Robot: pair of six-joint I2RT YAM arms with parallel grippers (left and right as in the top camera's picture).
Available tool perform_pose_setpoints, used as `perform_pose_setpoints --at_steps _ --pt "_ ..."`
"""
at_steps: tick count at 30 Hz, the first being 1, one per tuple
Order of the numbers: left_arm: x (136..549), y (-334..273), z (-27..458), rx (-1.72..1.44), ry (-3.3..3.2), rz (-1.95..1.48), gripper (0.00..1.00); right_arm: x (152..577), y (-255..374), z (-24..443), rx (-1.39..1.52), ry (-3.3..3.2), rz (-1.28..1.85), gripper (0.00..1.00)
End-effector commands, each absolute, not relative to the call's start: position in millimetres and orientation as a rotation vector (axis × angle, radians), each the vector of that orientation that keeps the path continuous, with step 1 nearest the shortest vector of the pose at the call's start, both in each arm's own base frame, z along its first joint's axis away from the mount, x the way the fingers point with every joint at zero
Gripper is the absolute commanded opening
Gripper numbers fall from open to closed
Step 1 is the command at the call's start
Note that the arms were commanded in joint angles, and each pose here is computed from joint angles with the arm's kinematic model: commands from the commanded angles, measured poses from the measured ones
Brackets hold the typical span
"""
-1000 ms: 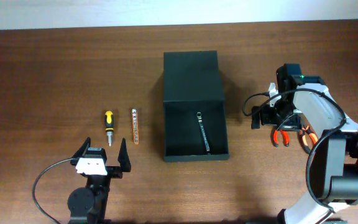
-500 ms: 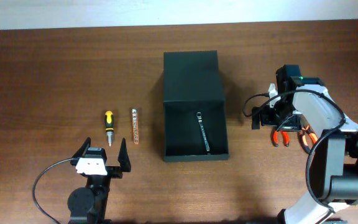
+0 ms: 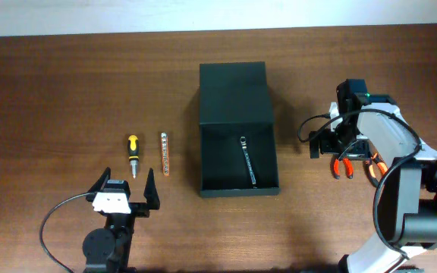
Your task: Pack container
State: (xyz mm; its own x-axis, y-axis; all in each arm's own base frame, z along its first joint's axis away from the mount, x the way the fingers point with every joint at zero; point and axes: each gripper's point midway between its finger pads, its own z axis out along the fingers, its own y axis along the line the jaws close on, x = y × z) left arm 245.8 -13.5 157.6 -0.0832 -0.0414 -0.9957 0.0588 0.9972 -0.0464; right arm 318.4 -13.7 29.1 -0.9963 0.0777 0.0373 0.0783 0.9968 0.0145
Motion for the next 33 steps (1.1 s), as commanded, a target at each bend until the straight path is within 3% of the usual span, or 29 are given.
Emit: perform_pose_setpoints --at_steps 1,33 --pt "246 -10 155 0.018 1.657 -0.056 0.99 312 -14 20 -0.123 -3.063 -0.004 0.99" --pt "246 -10 155 0.018 1.657 -0.056 0.99 302 -11 9 -0.161 -3.043 -0.021 0.99"
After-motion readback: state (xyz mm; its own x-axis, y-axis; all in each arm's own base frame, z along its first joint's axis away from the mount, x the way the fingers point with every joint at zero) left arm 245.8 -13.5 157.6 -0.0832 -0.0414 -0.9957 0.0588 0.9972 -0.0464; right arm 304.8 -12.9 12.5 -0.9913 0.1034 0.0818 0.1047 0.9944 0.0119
